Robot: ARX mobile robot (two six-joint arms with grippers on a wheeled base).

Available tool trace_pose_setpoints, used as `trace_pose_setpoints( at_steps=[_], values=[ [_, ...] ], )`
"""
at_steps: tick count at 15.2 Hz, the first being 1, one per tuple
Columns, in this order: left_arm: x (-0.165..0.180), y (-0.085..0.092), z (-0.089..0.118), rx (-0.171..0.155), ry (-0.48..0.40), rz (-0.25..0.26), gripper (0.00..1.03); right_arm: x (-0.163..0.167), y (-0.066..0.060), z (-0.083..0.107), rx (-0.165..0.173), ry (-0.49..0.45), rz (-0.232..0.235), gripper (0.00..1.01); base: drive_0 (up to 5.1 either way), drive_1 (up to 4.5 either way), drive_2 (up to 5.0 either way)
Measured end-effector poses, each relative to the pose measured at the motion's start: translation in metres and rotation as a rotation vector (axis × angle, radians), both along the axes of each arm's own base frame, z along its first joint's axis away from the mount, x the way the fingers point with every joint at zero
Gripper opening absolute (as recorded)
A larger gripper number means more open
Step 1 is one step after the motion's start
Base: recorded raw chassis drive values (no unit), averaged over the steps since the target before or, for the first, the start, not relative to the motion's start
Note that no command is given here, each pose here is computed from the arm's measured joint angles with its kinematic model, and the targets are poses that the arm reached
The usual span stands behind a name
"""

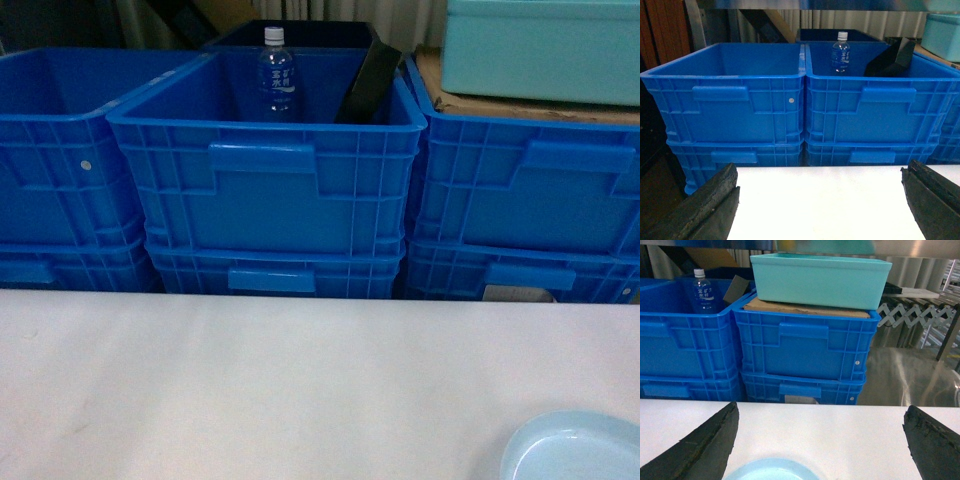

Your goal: Place blue tray on left shelf second layer neatly

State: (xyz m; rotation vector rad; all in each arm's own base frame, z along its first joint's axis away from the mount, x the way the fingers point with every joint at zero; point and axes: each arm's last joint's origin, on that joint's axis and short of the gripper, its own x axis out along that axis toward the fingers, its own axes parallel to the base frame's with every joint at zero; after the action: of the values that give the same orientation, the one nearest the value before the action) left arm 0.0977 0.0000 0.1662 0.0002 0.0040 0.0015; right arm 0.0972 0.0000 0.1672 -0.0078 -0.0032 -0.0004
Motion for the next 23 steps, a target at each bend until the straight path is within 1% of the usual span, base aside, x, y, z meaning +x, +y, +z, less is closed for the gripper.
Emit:
trace_pose_setpoints(
  at_steps=[23],
  values=[
    [0.0, 0.0, 0.0, 0.0, 0.0, 0.0, 0.98, 0.0001, 0.0, 0.0002, 0.0, -0.002, 0.001, 0.98, 0.0, 0.0, 0.0]
  ],
)
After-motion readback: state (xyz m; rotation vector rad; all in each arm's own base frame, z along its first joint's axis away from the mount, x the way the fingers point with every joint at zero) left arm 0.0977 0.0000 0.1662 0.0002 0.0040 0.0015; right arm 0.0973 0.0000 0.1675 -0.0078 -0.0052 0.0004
